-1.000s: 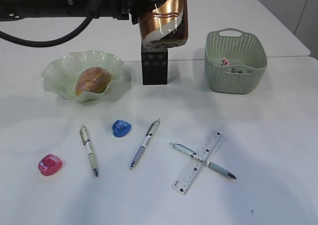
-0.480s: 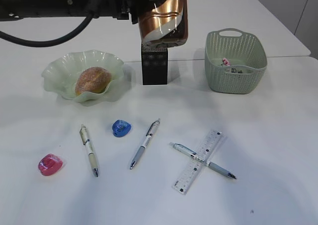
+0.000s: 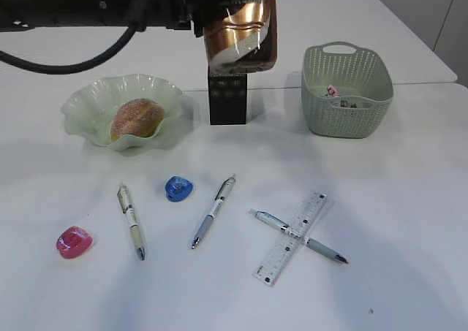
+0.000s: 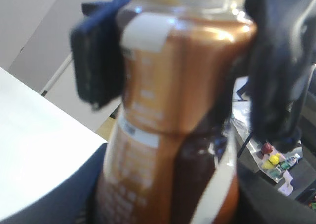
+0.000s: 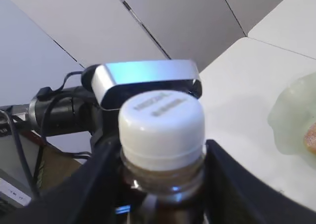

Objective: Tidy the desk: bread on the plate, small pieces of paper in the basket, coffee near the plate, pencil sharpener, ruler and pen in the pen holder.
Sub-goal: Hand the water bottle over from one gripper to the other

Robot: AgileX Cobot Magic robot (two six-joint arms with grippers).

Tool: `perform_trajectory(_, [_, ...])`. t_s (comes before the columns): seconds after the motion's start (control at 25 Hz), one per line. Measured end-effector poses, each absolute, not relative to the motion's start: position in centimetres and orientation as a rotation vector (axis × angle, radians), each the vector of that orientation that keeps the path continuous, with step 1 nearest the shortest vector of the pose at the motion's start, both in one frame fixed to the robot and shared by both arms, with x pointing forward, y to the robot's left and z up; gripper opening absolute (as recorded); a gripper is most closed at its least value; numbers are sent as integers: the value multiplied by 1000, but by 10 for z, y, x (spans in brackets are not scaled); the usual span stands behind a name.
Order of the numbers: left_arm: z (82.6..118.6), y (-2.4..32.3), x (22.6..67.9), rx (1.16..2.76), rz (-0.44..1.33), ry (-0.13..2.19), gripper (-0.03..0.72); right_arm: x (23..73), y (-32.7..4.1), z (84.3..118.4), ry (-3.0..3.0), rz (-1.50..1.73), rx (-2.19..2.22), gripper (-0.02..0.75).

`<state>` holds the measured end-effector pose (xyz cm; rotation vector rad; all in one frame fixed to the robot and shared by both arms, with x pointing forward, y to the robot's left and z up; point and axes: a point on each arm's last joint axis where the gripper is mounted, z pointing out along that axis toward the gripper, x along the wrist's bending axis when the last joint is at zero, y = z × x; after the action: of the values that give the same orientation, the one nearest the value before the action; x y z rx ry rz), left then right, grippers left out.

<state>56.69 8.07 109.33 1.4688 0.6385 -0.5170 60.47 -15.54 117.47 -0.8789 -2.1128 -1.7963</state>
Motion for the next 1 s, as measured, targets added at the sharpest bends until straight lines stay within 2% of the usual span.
perform_trajectory(0.2, [1093,81,566,1476,-515,632,391,605,-155,1177,-2079,-1817,-879,472])
perform_trajectory(0.56, [1092,80,566,1477,-528,621,391,604,-155,1178,-2073,-1820,-880,487])
perform_trajectory(0.8, [1091,80,566,1483,-530,621,389,603,-155,1180,-2078,-1813,-887,577])
perform_trajectory(1.0, [1091,81,566,1483,-528,623,389,603,-155,1179,-2079,-1802,-894,587])
